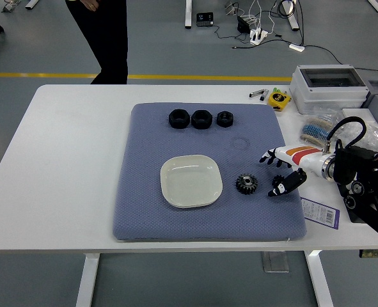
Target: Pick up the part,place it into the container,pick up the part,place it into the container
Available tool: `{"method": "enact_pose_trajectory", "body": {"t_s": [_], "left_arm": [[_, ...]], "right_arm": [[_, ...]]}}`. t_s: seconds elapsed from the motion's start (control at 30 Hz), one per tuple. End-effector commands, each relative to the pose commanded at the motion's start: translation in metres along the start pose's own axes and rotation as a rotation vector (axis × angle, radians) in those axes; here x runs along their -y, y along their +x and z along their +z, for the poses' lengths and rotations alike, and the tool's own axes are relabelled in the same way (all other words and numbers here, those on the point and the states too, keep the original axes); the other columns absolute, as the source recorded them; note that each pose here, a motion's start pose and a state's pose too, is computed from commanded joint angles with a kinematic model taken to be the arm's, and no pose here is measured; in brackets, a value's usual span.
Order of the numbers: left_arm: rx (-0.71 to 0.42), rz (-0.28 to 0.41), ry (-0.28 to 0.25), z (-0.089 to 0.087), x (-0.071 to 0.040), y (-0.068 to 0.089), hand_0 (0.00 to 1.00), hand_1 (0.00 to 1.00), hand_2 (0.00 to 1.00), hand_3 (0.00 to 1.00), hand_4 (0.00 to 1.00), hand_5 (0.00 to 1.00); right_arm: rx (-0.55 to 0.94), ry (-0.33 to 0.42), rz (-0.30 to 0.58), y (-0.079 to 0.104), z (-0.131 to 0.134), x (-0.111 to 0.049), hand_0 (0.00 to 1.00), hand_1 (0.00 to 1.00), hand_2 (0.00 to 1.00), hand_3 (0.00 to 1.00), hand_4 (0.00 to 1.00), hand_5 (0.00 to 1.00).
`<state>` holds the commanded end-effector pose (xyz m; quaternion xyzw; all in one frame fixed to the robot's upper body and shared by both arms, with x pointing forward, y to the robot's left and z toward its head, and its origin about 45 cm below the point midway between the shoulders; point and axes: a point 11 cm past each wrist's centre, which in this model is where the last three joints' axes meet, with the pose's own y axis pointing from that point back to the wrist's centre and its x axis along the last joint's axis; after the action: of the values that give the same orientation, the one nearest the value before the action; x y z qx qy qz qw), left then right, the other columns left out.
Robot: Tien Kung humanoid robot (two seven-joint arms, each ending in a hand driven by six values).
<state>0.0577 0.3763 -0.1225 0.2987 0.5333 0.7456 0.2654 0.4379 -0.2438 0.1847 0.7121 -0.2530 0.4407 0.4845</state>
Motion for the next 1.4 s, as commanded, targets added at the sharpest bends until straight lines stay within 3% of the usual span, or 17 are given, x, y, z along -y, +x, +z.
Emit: {"method": "enact_pose_trajectory", "body": {"t_s": [0.17,0.2,0.37,0.4,1.17,1.2,1.37,1.4], "left_arm": [[-0.005,0.000,-0.004,0.002,0.000,0.000,0.760,0.708,0.746,0.589,0.685,0.622],[-0.006,0.000,-0.005,0.002,0.000,0.000,0.760,0.705,0.745,0.588,0.685,0.621],[-0.004,0.001,-0.006,0.003,0.000,0.000,0.760,0.705,0.745,0.588,0.685,0.621],[-0.004,0.001,-0.006,0.003,0.000,0.000,0.759,0.704,0.743,0.589,0.685,0.621],[0.001,0.001,-0.004,0.002,0.000,0.000,0.759,0.703,0.742,0.588,0.685,0.620],[0.001,0.002,-0.004,0.002,0.000,0.000,0.760,0.702,0.741,0.588,0.684,0.619],[0.006,0.004,-0.002,0.001,0.000,0.001,0.760,0.702,0.741,0.588,0.684,0.619],[0.007,0.004,-0.002,0.001,0.000,0.001,0.759,0.702,0.741,0.588,0.684,0.618]], "right_arm": [[-0.028,0.001,0.007,-0.001,0.004,-0.001,0.534,0.626,0.708,0.679,0.982,0.267],[-0.028,0.004,0.013,-0.001,0.004,-0.002,0.540,0.593,0.657,0.558,0.872,0.201],[-0.016,0.008,0.046,0.000,0.008,-0.003,0.540,0.593,0.657,0.558,0.872,0.201],[-0.014,0.009,0.047,-0.001,0.008,-0.003,0.537,0.550,0.612,0.527,0.809,0.142],[0.002,-0.017,0.013,-0.012,0.021,-0.005,0.482,0.459,0.523,0.506,0.784,0.095],[0.002,-0.016,0.012,-0.012,0.021,-0.005,0.435,0.427,0.483,0.492,0.793,0.089],[0.003,-0.001,0.014,-0.013,0.019,-0.005,0.435,0.427,0.483,0.492,0.793,0.089],[0.003,0.003,0.016,-0.013,0.019,-0.005,0.352,0.402,0.461,0.483,0.807,0.045]]}}
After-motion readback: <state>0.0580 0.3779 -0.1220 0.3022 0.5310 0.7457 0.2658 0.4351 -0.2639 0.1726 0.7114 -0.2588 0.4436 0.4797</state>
